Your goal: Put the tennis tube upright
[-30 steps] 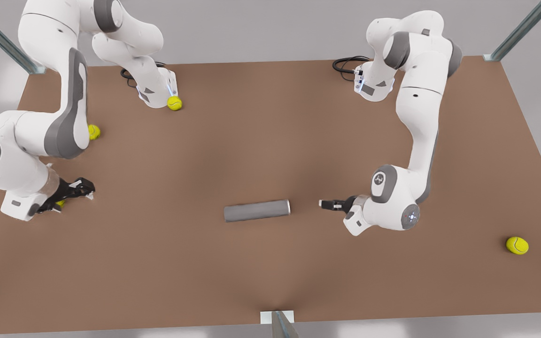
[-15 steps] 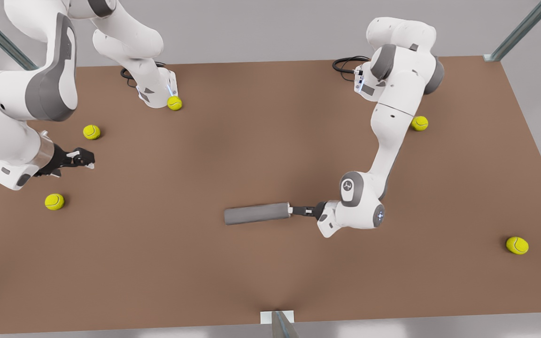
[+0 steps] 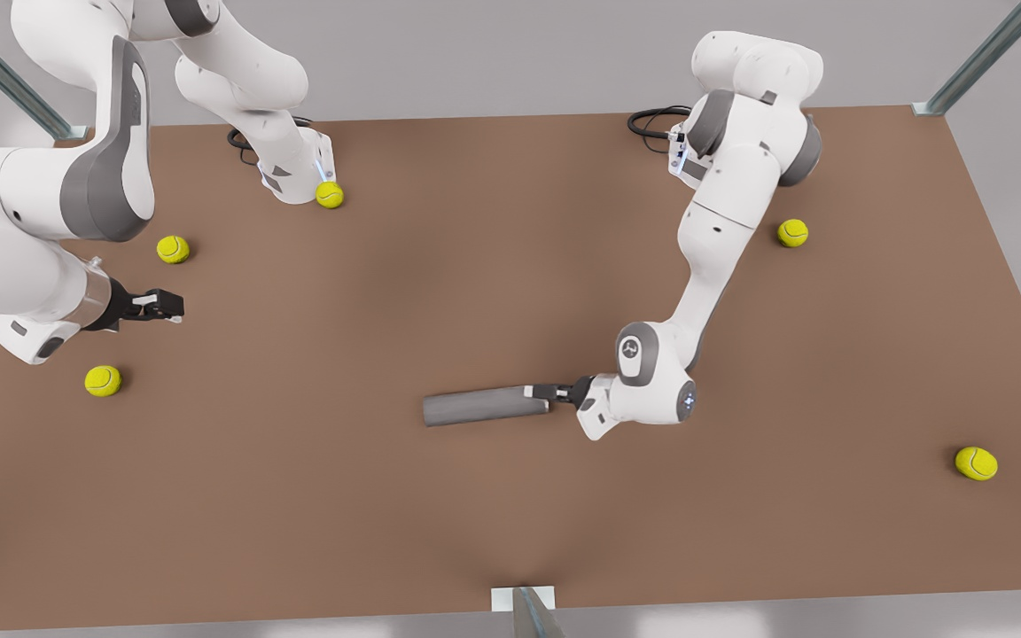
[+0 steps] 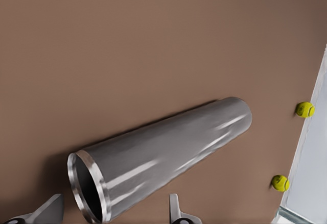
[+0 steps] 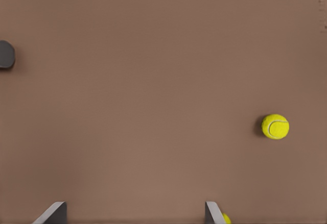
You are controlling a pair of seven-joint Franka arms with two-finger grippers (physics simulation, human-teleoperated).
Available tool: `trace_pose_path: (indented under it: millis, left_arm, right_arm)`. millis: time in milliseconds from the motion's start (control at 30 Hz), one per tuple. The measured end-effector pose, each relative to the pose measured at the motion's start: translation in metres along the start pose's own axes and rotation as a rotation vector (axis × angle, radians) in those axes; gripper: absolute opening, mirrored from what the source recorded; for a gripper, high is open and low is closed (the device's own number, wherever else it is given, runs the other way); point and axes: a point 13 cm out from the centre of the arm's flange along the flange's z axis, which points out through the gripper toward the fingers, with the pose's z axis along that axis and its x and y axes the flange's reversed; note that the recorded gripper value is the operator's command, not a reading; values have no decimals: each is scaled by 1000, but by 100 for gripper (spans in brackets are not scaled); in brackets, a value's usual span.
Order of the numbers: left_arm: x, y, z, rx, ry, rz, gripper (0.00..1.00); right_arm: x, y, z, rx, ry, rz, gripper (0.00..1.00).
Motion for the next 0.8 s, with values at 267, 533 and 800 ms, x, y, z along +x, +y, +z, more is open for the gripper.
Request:
trace_pose_path:
  millis: [267,533,800]
  left_arm:
    - [-1,-13,13,29,-18,23,100]
    - [2,-27,26,76,-26,13,100]
    - [-8,-37,7,186,-43,-28,100]
  right_arm:
    - [0,0,4,0,9,30,100]
    - [0,0,5,0,11,49,100]
    - [-2,1,7,-1,15,60,100]
